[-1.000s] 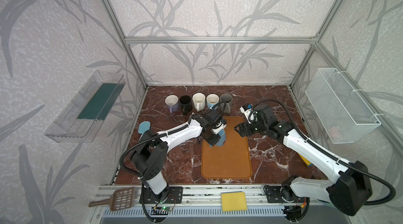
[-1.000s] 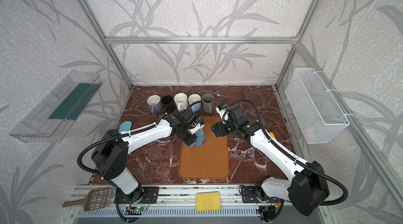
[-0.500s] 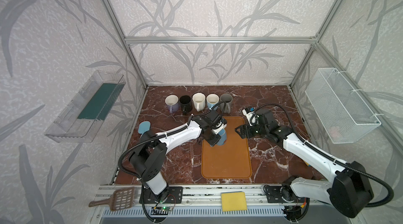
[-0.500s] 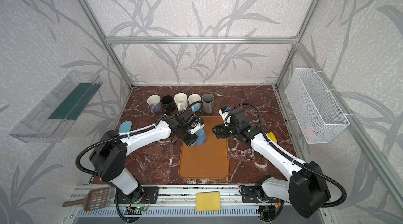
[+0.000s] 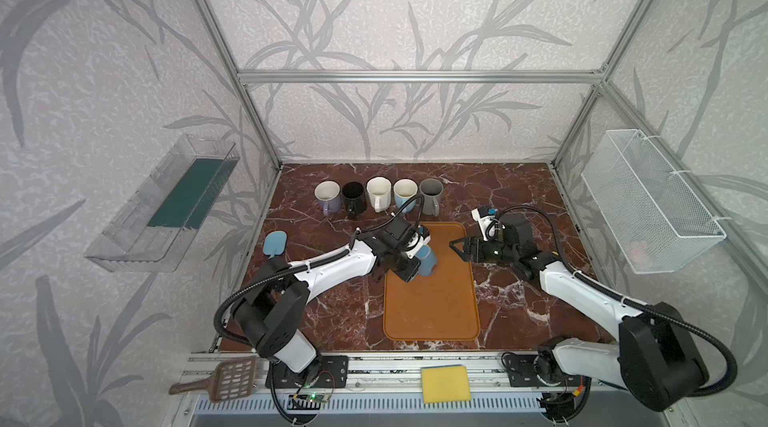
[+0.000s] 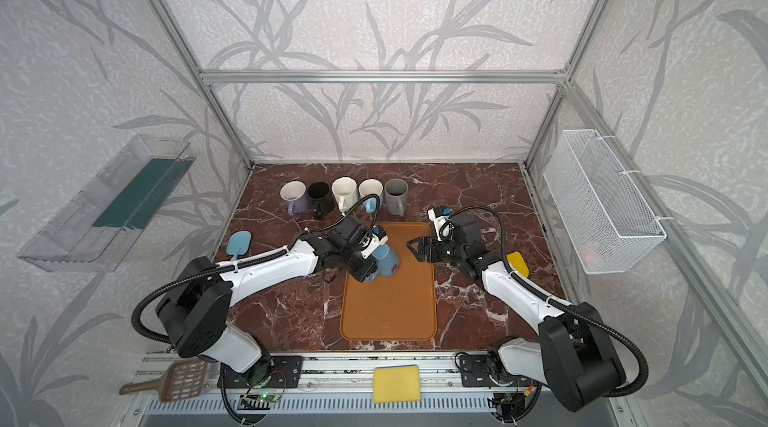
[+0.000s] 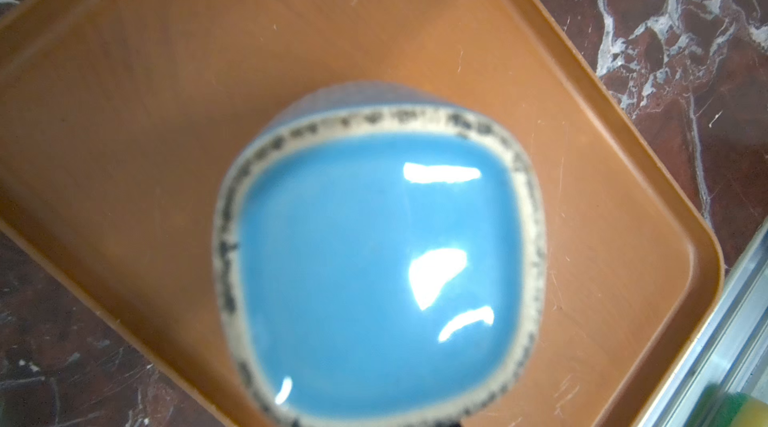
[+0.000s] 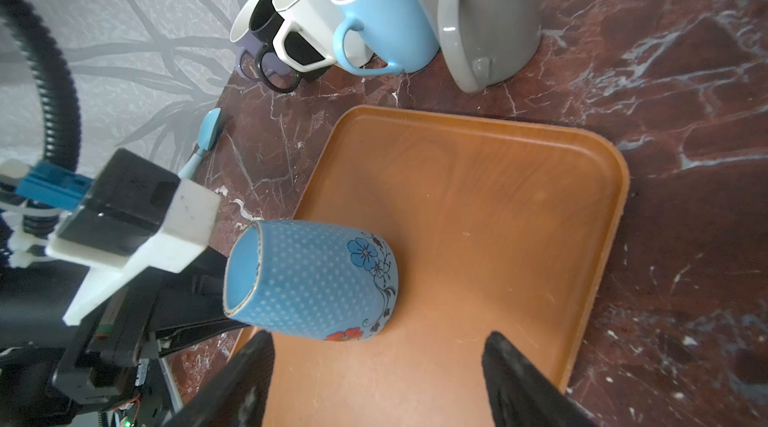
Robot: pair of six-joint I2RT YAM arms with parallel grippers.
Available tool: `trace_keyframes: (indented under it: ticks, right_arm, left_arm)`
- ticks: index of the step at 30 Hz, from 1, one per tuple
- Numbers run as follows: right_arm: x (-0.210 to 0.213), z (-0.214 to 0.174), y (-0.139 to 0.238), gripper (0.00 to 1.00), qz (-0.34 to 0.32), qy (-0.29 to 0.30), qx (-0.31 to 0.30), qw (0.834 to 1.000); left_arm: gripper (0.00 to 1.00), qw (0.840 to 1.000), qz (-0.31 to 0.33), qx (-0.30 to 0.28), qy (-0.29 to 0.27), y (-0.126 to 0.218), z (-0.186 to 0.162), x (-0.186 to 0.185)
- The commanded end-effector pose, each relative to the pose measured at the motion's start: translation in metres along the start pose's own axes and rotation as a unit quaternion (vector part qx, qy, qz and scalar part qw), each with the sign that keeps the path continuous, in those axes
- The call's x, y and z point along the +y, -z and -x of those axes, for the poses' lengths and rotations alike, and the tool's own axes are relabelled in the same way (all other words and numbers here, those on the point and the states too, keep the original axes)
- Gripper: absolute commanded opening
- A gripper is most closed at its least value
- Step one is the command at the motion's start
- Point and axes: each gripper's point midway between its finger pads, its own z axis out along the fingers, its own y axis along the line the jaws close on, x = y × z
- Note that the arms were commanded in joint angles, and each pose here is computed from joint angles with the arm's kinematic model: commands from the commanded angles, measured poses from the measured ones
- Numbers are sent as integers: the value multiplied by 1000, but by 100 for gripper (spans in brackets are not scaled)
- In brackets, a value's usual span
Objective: Turn the mug right side up
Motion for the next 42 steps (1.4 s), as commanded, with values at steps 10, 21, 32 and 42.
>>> trace_keyframes:
  ticks: [10,21,32,42]
  right_arm:
    - [15,8,-5,78,79,-22,-30,996]
    - [33,5,-11,78,155,-48,-41,986]
    - [72,7,-33,76,235,-59,-58,969]
    - [89,22,-38,73,309,-81,-88,944]
  left_arm:
    - [0,986,-15,-157,55,44,50,11]
    - [0,952,-52,-282,106,90,86,17]
    - [0,920,-123,-354,116,128,105,4]
    - [0,907,-156,-374,116,138,109,-3]
